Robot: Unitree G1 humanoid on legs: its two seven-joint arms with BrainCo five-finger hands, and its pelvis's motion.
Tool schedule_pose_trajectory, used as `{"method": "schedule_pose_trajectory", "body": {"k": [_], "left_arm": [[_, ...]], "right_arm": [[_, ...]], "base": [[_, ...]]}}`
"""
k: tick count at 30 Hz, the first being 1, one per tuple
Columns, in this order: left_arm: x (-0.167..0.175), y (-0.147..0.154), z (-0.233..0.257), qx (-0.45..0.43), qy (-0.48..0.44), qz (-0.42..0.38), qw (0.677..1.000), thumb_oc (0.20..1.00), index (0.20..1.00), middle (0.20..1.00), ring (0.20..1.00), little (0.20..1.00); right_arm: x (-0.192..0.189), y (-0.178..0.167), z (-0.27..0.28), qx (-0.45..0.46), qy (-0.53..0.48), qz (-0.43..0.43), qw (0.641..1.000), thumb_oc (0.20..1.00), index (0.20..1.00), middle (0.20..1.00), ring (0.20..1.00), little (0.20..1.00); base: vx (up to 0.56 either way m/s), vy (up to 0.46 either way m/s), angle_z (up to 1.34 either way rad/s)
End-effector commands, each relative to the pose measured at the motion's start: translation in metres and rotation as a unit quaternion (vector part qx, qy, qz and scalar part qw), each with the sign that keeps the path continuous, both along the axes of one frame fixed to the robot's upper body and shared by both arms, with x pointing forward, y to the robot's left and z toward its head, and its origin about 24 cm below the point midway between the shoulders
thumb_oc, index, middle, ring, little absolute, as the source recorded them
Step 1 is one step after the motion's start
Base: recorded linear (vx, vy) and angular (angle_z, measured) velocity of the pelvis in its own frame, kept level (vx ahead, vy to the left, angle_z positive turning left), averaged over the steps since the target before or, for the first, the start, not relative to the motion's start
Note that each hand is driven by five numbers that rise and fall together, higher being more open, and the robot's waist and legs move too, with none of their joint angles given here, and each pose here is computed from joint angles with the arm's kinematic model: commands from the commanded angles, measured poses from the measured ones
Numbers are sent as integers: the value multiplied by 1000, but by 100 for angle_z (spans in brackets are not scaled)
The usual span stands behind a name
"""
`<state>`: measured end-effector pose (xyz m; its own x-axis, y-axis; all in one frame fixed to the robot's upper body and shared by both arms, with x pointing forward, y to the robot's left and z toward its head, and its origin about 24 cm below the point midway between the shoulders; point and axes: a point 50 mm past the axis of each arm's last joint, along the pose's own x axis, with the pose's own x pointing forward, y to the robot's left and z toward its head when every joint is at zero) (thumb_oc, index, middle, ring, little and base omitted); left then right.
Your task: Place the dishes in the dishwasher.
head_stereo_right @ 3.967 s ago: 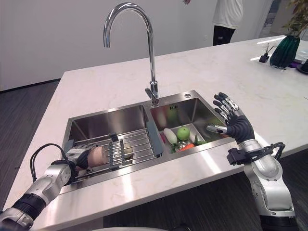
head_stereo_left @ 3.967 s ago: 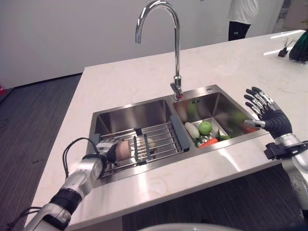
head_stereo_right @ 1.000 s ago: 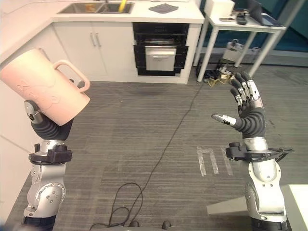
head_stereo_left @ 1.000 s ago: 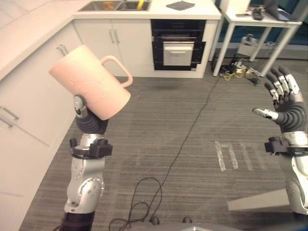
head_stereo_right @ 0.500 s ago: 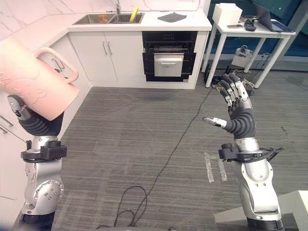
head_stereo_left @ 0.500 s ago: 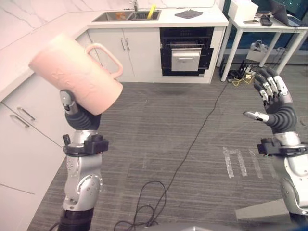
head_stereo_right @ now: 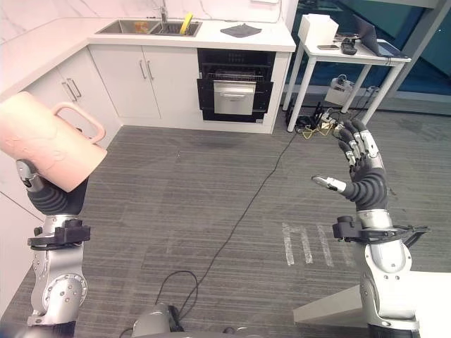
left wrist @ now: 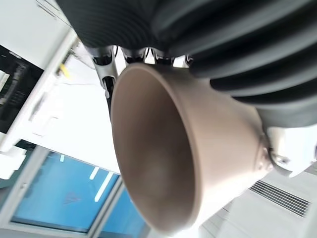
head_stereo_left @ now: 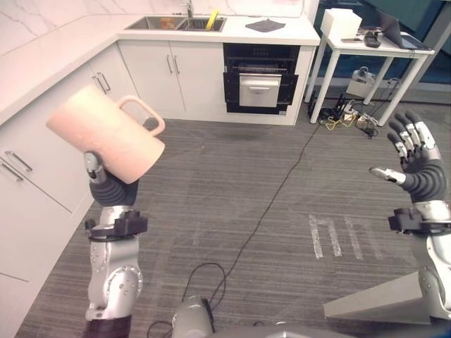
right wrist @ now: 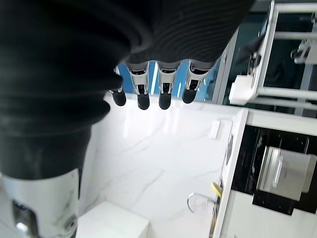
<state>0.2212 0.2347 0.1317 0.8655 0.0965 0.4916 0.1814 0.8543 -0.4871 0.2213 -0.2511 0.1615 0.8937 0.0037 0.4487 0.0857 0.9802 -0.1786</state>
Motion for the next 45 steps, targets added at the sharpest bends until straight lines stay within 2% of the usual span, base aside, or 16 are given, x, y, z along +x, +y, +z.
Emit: {"method": "schedule_pose_trajectory", "body": {"k": [1,8,13,18,23,27,40,45], "left_arm": [[-7,5,21,19,-59,6,998,200,200,200,200,200],[-9,11,19,46,-44,18,998,200,200,200,200,200],[8,-6,30,77,-49,-15,996,200,200,200,200,200],[7,-10,27,99,-39,-13,994,200,200,200,200,200],[9,-9,32,97,-42,-18,994,200,200,200,200,200],[9,-23,36,106,-54,-24,993,200,200,200,200,200],[0,-18,16,98,-17,-10,995,200,200,200,200,200],[-1,-16,17,121,-25,-2,992,200,200,200,200,200]], "right_arm": [[-6,9,26,-33,-62,46,996,1000,1000,1000,1000,1000],[-13,2,30,-29,-69,51,996,1000,1000,1000,1000,1000],[-12,6,31,-12,-86,31,996,1000,1000,1000,1000,1000],[-12,16,20,-15,-76,29,997,1000,1000,1000,1000,1000],[-9,10,21,18,-76,39,996,1000,1000,1000,1000,1000],[-11,21,28,13,-95,68,993,1000,1000,1000,1000,1000],[-4,20,27,11,-66,88,994,1000,1000,1000,1000,1000],[3,26,23,15,-52,74,996,1000,1000,1000,1000,1000]], "base": [[636,379,-26],[465,305,-51],[416,285,20],[277,174,31],[358,-204,5],[423,-342,66],[303,-413,-43],[264,69,-64]]}}
